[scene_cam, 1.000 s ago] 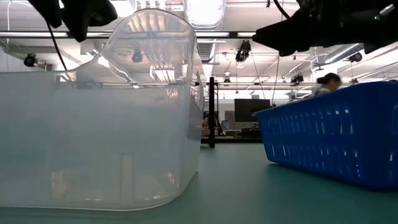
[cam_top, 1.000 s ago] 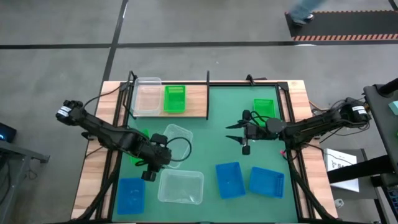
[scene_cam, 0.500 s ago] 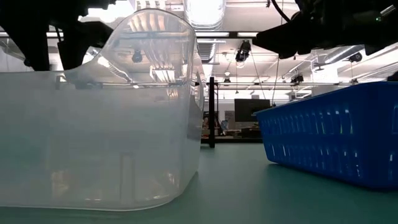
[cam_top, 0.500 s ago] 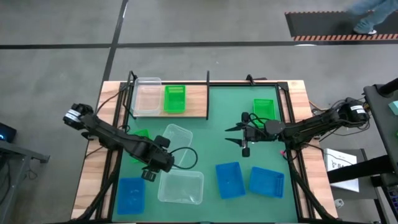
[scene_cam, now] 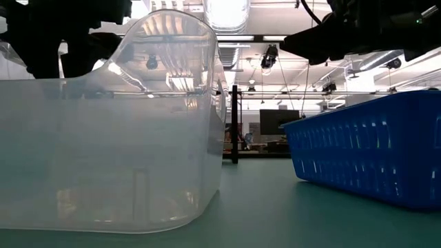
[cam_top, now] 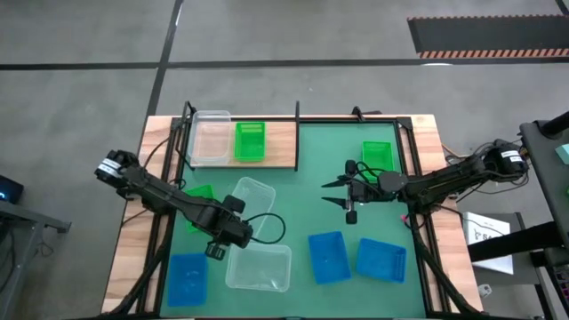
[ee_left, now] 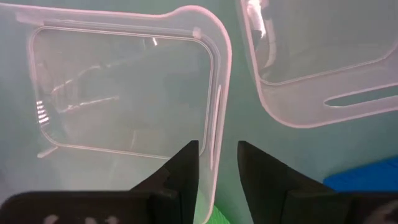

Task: Stack baskets on shelf by color
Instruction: Stack the top transparent bin on top of the other transparent bin on the shelf

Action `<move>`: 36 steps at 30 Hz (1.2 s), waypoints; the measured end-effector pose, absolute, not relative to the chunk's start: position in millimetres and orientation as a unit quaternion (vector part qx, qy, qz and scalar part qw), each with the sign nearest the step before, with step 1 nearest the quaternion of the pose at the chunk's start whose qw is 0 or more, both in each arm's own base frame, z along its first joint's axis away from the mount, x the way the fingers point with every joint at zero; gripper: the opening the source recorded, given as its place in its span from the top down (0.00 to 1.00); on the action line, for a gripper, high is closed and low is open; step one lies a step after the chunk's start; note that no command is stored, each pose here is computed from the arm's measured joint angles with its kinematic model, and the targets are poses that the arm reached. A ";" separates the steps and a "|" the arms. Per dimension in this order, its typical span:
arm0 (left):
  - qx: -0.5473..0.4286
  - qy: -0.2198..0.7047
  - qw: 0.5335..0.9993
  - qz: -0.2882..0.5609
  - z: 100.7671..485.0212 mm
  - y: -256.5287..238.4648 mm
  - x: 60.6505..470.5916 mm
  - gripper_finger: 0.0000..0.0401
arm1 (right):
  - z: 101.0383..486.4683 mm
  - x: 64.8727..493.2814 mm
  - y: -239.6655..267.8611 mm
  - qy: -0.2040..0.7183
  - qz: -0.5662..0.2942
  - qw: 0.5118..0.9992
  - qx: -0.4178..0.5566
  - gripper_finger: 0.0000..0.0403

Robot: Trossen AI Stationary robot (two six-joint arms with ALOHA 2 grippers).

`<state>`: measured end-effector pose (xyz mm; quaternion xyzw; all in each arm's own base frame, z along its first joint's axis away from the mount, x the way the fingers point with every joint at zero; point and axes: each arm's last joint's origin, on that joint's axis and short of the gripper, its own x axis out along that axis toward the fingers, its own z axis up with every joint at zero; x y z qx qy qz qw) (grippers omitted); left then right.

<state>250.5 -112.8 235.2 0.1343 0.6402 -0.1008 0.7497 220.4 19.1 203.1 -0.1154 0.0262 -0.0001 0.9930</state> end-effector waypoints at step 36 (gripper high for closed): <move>0.139 0.623 0.762 -0.113 209.0 -112.2 249.1 0.99 | 203.0 220.4 19.1 0.026 0.000 0.993 -0.116 0.63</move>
